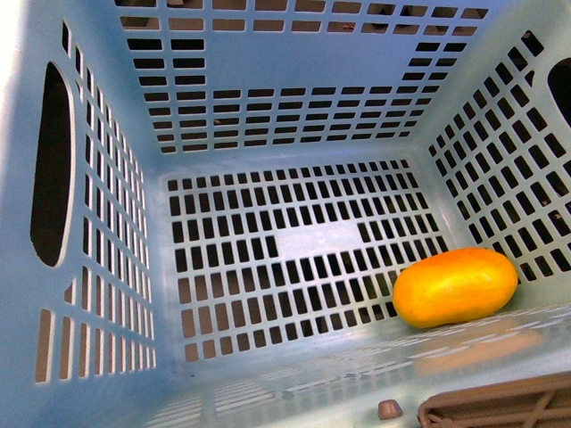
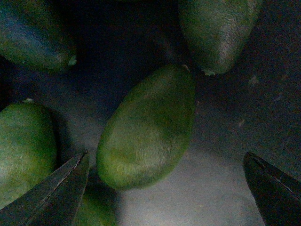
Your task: Pick mango and avocado into basket
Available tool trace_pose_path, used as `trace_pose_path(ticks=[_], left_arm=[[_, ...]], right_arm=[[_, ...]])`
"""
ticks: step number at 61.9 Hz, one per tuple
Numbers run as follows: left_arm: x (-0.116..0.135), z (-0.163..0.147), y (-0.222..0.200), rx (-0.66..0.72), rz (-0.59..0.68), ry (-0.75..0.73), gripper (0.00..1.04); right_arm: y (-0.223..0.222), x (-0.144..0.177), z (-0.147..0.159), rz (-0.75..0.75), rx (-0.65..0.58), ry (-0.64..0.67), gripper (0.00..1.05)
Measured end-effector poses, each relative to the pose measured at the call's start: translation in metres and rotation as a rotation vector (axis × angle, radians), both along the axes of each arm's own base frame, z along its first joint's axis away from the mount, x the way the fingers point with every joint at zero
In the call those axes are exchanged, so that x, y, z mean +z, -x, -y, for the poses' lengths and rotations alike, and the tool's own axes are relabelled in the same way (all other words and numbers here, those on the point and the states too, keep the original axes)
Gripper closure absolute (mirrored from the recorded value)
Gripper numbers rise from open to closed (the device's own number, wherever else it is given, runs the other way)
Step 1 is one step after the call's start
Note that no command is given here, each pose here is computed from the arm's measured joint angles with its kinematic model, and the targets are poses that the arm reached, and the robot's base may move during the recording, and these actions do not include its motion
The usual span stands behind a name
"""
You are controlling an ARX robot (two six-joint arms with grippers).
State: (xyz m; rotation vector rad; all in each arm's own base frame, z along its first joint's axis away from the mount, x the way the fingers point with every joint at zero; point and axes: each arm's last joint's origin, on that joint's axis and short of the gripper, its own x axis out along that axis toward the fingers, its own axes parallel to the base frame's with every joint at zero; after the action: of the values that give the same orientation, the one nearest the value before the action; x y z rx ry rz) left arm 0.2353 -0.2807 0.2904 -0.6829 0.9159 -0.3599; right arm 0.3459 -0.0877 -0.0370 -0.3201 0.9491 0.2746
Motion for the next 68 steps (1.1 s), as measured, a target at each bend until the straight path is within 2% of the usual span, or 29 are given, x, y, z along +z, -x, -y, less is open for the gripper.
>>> trace_pose_path(ticks=[20, 45, 68], left_arm=[[0.000, 0.000, 0.000, 0.003, 0.002, -0.002, 0.89], [0.000, 0.000, 0.000, 0.000, 0.001, -0.001, 0.89], [0.000, 0.000, 0.000, 0.001, 0.001, -0.001, 0.89]], right_arm=[[-0.015, -0.016, -0.006, 0.004, -0.007, -0.072, 0.09], [-0.029, -0.035, -0.016, 0.012, -0.095, -0.158, 0.09], [-0.036, -0.051, -0.023, -0.005, -0.139, -0.166, 0.09]])
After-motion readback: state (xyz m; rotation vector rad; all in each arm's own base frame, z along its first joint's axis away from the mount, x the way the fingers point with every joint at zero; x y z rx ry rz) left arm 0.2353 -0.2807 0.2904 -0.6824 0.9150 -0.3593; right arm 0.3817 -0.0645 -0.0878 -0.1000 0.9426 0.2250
